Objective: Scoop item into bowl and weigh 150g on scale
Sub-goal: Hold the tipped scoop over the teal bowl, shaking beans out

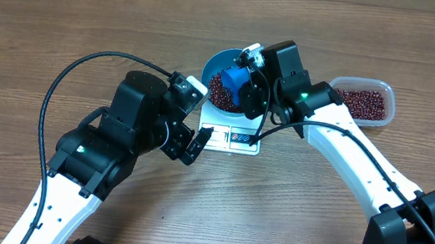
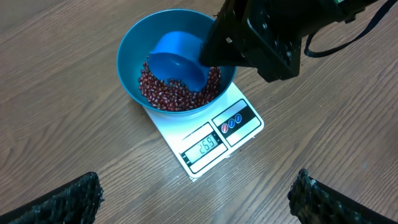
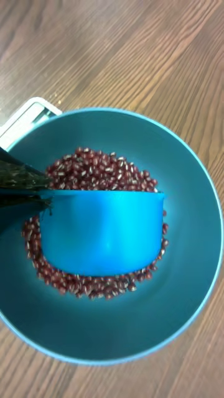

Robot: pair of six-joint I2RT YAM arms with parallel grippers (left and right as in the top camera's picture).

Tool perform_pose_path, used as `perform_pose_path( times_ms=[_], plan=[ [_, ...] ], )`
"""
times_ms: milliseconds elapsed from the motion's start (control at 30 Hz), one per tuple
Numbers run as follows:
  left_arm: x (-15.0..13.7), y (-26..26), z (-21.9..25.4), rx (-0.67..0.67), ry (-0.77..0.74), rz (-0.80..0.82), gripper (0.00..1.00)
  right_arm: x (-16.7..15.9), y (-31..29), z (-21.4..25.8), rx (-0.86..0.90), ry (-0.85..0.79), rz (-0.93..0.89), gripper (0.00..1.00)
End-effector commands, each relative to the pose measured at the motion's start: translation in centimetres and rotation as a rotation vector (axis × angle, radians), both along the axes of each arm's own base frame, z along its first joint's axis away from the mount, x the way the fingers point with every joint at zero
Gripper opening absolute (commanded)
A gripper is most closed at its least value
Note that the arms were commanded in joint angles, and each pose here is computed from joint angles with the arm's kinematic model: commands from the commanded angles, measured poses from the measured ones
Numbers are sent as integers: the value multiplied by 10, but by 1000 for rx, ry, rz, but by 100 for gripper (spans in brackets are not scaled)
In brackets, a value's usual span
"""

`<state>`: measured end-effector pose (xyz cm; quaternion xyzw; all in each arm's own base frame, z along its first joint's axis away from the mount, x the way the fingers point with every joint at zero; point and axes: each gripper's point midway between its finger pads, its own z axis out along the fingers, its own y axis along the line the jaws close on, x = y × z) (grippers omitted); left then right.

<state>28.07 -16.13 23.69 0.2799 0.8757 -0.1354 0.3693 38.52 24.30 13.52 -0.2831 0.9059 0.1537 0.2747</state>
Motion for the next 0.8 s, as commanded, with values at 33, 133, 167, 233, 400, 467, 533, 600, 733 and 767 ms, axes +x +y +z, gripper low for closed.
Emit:
perform_pose_path(
  times_ms=[33, 133, 167, 233, 400, 467, 533, 600, 733, 767],
  plan=[
    [-1, -1, -2, 4, 0, -21, 100, -4, 9, 4, 68, 40, -24, 4],
    [-1, -1, -2, 4, 1, -21, 100, -4, 10, 17, 98, 19, -23, 4],
    [-1, -1, -2, 4, 1, -21, 100, -3, 11, 23, 113, 8, -29, 4],
    [-1, -1, -2, 4, 0, -20, 99, -2, 12, 34, 139, -12, -41, 4],
    [-1, -1, -2, 4, 0, -20, 99, 1, 7, 62, 183, -69, -62, 4],
    [-1, -1, -2, 4, 1, -21, 100, 2, 3, 67, 189, -80, -69, 4],
    [-1, -1, -2, 4, 1, -21, 100, 3, 0, 70, 192, -86, -76, 4],
    [-1, -1, -2, 4, 1, -21, 100, 4, -2, 71, 193, -90, -81, 4],
    [-1, -1, -2, 4, 1, -21, 100, 5, -3, 72, 195, -93, -83, 4],
    [-1, -1, -2, 4, 0, -21, 99, 5, -3, 72, 194, -93, -83, 4]
  ],
)
